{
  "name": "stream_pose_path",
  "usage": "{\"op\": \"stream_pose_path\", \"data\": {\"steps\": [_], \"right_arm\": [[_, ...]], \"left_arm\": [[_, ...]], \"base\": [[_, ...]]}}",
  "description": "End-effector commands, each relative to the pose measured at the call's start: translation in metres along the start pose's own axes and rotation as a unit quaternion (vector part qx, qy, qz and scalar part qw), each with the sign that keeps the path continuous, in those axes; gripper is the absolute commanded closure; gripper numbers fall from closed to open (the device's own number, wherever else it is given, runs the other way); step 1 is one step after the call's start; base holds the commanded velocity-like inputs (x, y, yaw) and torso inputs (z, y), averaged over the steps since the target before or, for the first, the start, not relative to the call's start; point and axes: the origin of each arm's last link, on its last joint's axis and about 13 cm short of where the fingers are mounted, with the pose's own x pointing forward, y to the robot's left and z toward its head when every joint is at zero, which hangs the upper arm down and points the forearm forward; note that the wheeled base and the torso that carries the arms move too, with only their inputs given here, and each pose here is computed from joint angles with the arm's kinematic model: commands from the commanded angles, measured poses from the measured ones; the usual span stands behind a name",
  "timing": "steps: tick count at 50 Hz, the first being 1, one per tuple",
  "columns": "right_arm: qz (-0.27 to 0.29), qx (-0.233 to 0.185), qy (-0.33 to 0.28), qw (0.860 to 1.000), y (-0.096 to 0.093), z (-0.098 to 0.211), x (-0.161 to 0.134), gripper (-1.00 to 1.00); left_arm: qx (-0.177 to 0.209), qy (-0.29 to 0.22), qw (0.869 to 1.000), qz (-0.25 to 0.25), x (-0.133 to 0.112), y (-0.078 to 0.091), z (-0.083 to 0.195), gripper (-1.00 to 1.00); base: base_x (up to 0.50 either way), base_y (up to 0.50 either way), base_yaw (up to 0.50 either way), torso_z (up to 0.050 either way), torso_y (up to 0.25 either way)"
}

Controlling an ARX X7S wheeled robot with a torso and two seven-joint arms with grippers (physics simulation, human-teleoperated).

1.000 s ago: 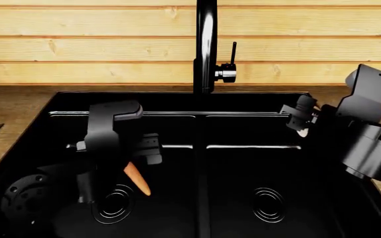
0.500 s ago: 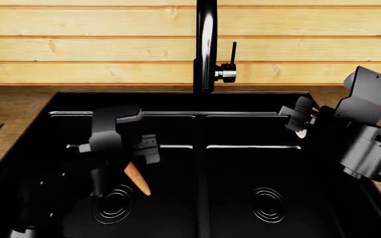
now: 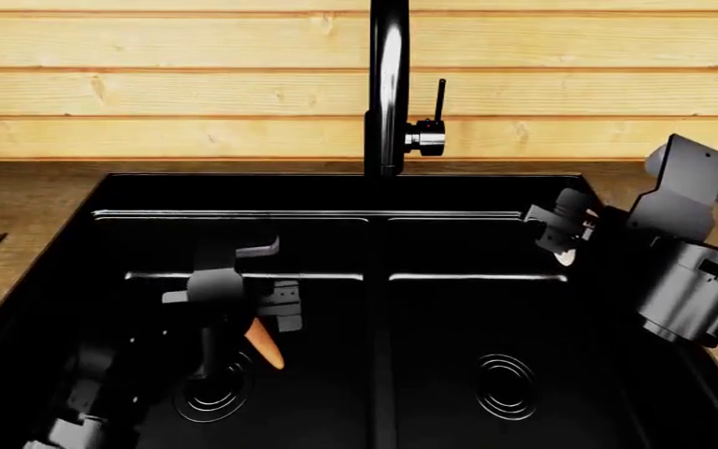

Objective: Pick the vegetables from the sink and place them on the cutting board.

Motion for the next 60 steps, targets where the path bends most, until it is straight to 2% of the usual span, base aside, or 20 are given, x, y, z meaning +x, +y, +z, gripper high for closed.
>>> {"op": "stream_pose_path", "data": {"steps": [1, 16, 23, 38, 39, 56, 60], "right_arm": [[0.000, -0.002, -0.001, 1.000, -0.001, -0.001, 0.001, 1.00], [0.000, -0.003, 0.001, 1.000, -0.002, -0.001, 0.002, 1.00], [0.000, -0.002, 0.001, 1.000, -0.002, -0.002, 0.002, 1.00], [-0.001, 0.000, 0.004, 1.000, -0.003, -0.004, 0.004, 1.00], [-0.001, 0.000, 0.004, 1.000, -0.003, -0.004, 0.003, 1.00], [-0.001, 0.001, 0.001, 1.000, -0.004, -0.004, 0.002, 1.00], [-0.003, 0.001, 0.001, 1.000, -0.005, -0.004, 0.002, 1.00]], "left_arm": [[0.033, 0.105, 0.994, 0.007, 0.020, -0.001, -0.083, -1.00], [0.040, 0.123, 0.992, 0.004, 0.034, -0.007, -0.101, -1.00], [0.053, 0.144, 0.988, 0.002, 0.040, -0.009, -0.118, -1.00], [0.055, 0.155, 0.986, 0.009, 0.052, -0.009, -0.129, -1.00], [0.055, 0.155, 0.986, 0.011, 0.052, -0.009, -0.130, 1.00], [0.058, 0.148, 0.987, 0.013, 0.048, -0.011, -0.128, 1.00], [0.054, 0.119, 0.991, 0.006, 0.046, -0.010, -0.120, 1.00]], "base": [[-0.02, 0.00, 0.01, 0.000, 0.000], [-0.02, 0.00, 0.01, 0.000, 0.000], [-0.02, 0.00, 0.01, 0.000, 0.000], [0.00, 0.00, 0.00, 0.000, 0.000], [0.01, -0.01, 0.00, 0.000, 0.000], [0.01, -0.01, 0.00, 0.000, 0.000], [0.01, 0.00, 0.00, 0.000, 0.000]]}}
